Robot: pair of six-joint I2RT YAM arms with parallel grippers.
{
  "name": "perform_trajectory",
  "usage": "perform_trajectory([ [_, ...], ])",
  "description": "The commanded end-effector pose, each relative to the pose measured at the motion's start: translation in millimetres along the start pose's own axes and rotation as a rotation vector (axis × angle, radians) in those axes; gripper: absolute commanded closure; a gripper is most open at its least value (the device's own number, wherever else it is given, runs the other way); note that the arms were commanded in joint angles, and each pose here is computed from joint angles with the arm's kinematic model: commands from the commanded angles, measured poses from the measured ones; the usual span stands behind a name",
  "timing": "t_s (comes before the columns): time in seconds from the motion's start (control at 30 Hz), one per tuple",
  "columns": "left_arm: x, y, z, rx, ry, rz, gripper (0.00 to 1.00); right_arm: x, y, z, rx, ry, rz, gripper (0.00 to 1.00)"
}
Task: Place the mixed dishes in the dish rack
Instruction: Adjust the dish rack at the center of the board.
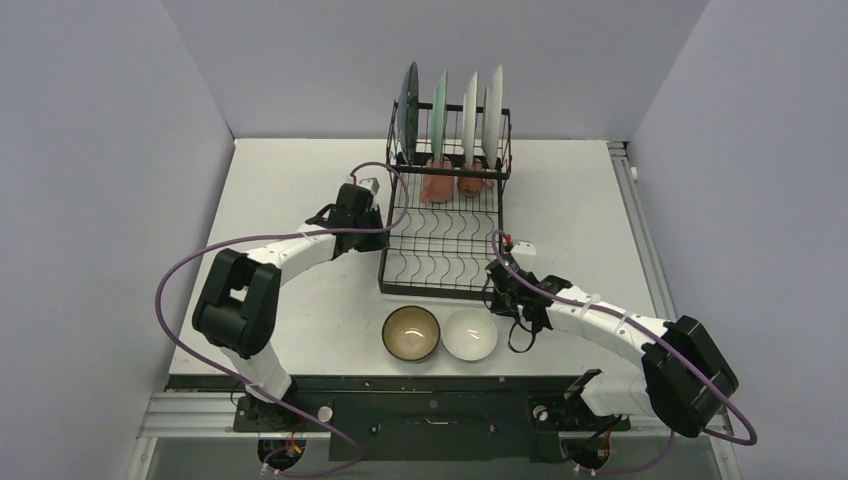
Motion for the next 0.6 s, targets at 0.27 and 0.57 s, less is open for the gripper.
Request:
perform_trajectory([
  [0.27, -56, -13, 34, -0.076, 0.146, 0.018, 1.00, 72, -7, -17, -0.020, -0.178, -0.161, 1.00],
  [0.57, -74, -24, 49, -0.080, 0.141, -0.031, 1.00, 102, -11, -34, -0.026, -0.169, -0.165, 1.00],
])
Point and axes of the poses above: each gripper's point midway between its finger pads, its own z axis back along the fingers, its own y axis along the line the jaws close on, x = y × z, the point moved 5 cm from there along z, back along the fingers, and after that the axes turned 9 degrees about z, right-handed, at the moved point
